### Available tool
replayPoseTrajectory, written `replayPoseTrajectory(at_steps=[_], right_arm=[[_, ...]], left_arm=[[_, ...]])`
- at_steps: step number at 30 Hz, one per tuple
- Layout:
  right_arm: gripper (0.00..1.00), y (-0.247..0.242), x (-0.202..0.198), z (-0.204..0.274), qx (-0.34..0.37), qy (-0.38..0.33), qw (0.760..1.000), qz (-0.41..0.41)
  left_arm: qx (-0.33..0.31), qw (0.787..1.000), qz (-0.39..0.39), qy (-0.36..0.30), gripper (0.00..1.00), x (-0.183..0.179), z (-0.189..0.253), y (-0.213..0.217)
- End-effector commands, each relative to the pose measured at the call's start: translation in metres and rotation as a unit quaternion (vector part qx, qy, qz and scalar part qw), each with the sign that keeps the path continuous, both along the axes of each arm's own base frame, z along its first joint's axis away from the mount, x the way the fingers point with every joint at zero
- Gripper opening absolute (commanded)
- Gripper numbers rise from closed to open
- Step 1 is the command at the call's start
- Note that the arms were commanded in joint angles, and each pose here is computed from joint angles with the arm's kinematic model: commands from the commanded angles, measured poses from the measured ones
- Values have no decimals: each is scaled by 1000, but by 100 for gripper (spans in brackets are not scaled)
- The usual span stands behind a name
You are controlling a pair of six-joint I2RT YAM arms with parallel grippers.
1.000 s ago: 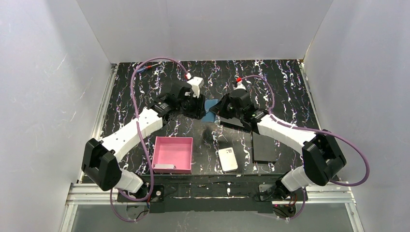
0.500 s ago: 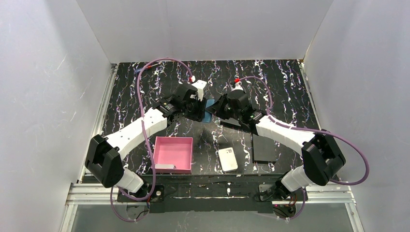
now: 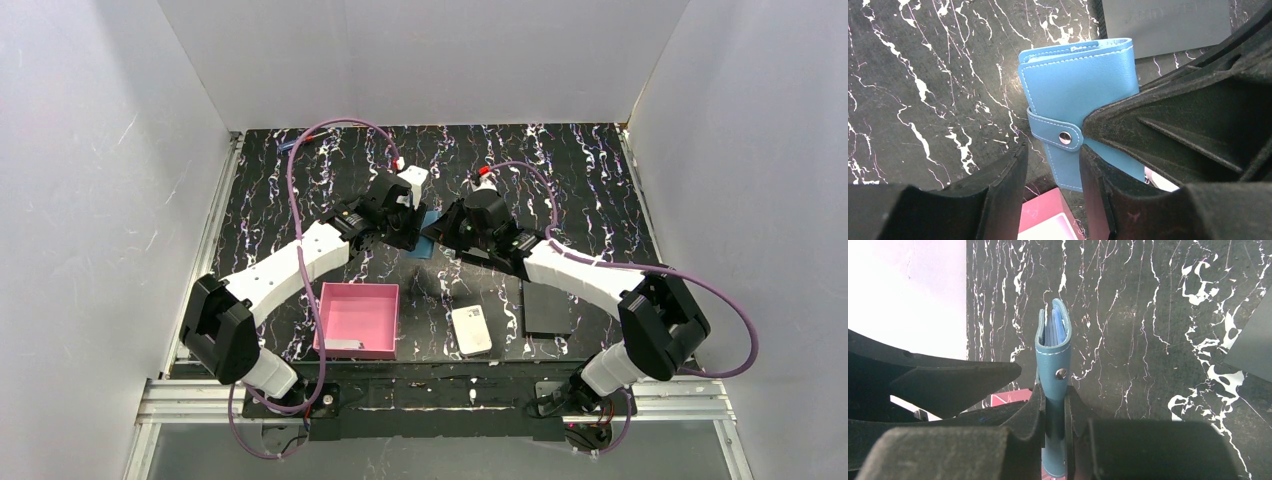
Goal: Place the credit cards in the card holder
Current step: Open the card holder at the center of the board.
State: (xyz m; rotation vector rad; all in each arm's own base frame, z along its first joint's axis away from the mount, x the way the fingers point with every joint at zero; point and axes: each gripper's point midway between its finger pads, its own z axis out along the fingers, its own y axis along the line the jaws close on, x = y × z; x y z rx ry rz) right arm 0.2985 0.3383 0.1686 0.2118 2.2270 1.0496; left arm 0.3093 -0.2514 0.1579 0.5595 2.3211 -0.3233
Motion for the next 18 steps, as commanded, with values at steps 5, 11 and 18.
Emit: replayPoseTrajectory(at_steps=[5,11,18], right_arm=[[1,28,-4,41,62,-33,997,27],[1,37,-10,46,76,-29,996,46],[1,38,-13,42,73,-24,996,51]], left_arm=[[2,1000,4,-25,45,11,12,-3],[37,998,38,-40,40,20,8,12],[93,990,94,-55,19,31,9,42]])
